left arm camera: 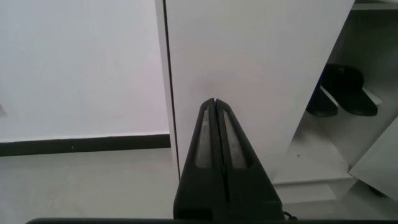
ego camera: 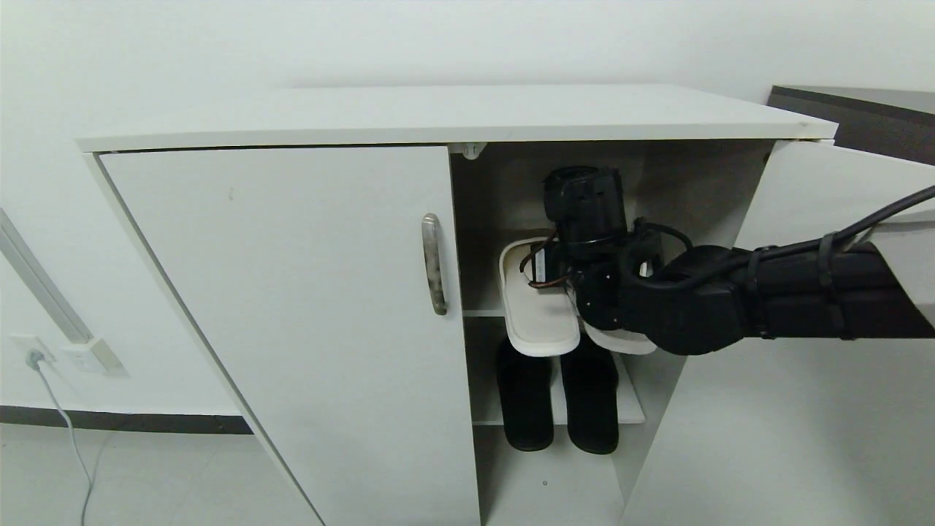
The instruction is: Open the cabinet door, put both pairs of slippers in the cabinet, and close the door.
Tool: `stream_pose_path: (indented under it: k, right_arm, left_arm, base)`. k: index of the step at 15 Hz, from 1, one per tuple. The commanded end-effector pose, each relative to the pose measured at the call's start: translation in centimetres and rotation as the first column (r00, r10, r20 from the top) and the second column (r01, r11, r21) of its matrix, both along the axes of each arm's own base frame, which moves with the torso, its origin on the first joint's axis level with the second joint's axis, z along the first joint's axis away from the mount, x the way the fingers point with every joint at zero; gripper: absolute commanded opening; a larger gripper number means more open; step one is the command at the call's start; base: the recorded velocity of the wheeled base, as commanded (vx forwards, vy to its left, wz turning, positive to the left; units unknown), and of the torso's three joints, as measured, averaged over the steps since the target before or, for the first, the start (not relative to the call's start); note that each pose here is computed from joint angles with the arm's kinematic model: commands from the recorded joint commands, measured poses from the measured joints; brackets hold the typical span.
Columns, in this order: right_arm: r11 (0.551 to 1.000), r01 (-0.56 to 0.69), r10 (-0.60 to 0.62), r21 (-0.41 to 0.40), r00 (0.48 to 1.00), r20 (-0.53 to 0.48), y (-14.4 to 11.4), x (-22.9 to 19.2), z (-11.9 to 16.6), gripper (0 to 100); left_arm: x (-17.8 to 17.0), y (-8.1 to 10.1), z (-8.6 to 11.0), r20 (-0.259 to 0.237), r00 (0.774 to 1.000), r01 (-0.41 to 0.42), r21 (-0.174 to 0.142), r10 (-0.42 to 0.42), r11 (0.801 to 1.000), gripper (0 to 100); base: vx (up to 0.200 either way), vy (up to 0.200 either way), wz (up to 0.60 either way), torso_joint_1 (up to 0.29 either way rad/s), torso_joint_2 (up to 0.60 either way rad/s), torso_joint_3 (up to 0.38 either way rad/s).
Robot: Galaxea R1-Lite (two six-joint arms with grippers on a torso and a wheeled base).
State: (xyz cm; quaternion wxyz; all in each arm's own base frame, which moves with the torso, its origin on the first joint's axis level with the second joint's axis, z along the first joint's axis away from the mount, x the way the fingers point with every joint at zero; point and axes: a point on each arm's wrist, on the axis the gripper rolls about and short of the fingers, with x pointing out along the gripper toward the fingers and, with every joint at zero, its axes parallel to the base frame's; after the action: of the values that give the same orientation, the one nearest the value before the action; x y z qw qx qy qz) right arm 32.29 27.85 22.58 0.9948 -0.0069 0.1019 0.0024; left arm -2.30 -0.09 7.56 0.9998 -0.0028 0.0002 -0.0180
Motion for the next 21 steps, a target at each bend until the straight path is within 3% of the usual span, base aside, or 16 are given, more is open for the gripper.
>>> stream_pose_path:
  k: [1,13,14,21]
  right_arm:
    - [1.000,0.003,-0.003,0.024,1.000,-0.003,0.9,1.6,0.1,0]
    - [0.999,0.036,-0.035,0.008,0.999,-0.014,1.0,4.1,-1.5,0]
    - [0.999,0.037,-0.037,0.006,0.999,-0.016,1.1,4.2,-1.6,100]
    - [1.000,0.029,-0.030,-0.009,0.999,-0.037,0.2,2.1,-1.2,100]
  left_arm:
    - [0.0,0.0,0.0,-0.001,1.000,0.001,-0.001,-0.001,1.000,0]
    - [0.0,0.0,0.0,-0.001,1.000,0.001,-0.001,-0.001,1.000,0]
    - [0.0,0.0,0.0,-0.001,1.000,-0.001,-0.001,0.001,1.000,0]
    - [0.0,0.0,0.0,0.000,1.000,0.001,-0.001,-0.001,1.000,0]
  base:
    - [0.000,0.000,0.00,0.000,0.00,0.000]
    - [0.000,0.000,0.00,0.000,0.00,0.000]
    - [0.000,0.000,0.00,0.000,0.00,0.000]
    - [0.000,0.000,0.00,0.000,0.00,0.000]
